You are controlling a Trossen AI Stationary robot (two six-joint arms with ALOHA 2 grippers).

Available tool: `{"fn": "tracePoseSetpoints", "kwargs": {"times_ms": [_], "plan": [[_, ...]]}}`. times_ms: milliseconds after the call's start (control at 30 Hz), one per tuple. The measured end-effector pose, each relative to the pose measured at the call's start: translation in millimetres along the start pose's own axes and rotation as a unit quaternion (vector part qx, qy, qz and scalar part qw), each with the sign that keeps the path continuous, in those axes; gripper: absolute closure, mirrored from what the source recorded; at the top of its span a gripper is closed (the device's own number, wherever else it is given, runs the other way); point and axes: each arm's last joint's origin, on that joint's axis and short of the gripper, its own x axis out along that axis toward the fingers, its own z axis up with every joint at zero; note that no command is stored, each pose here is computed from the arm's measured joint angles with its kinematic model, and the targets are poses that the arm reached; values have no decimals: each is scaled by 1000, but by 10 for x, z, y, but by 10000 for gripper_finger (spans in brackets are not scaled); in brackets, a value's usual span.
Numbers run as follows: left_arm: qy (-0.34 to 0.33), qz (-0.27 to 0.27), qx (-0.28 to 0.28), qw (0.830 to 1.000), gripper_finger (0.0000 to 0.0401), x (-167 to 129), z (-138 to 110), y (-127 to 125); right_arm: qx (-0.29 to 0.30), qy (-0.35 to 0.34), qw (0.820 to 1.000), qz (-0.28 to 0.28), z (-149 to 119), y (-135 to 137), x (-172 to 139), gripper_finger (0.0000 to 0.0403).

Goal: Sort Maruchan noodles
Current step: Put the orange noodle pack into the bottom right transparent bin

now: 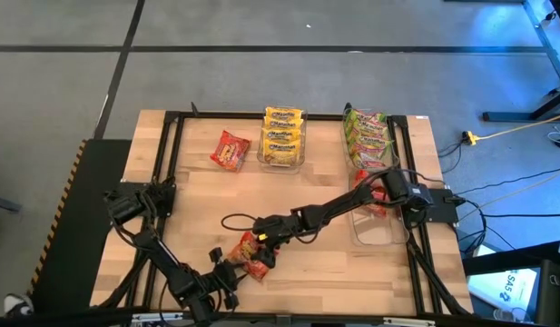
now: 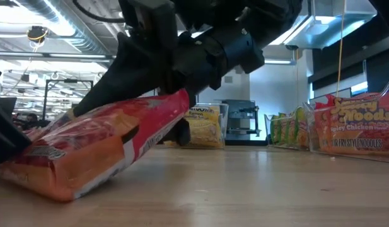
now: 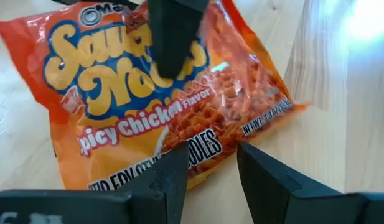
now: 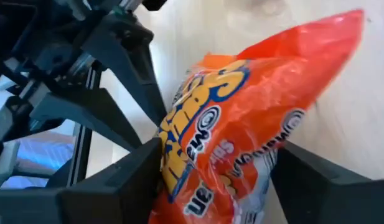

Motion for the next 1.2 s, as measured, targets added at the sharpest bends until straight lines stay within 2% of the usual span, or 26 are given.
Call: {"fn": "tracePoseSetpoints", "kwargs": {"times_ms": [167,433,600,833,1033,1200], "plan": [[-5,3,-1,1000,268,8,8,4,-1,11,1000,13,-30,-19,33,181],[-2,4,1,1000,268,1,34,15,-48,11,999,16,-27,-12,30,253],[29,-16,-1,999,268,-144,143,32,-92,16,995,18,11,38,-38,299],[19,-41,-4,999,268,-383,234,31,-162,49,986,-6,133,219,-365,326],[6,-42,-3,999,268,-422,223,26,-223,92,968,-66,145,457,-763,327],[4,-41,-3,999,268,-420,225,27,-250,123,955,-102,55,665,-1130,328]]}}
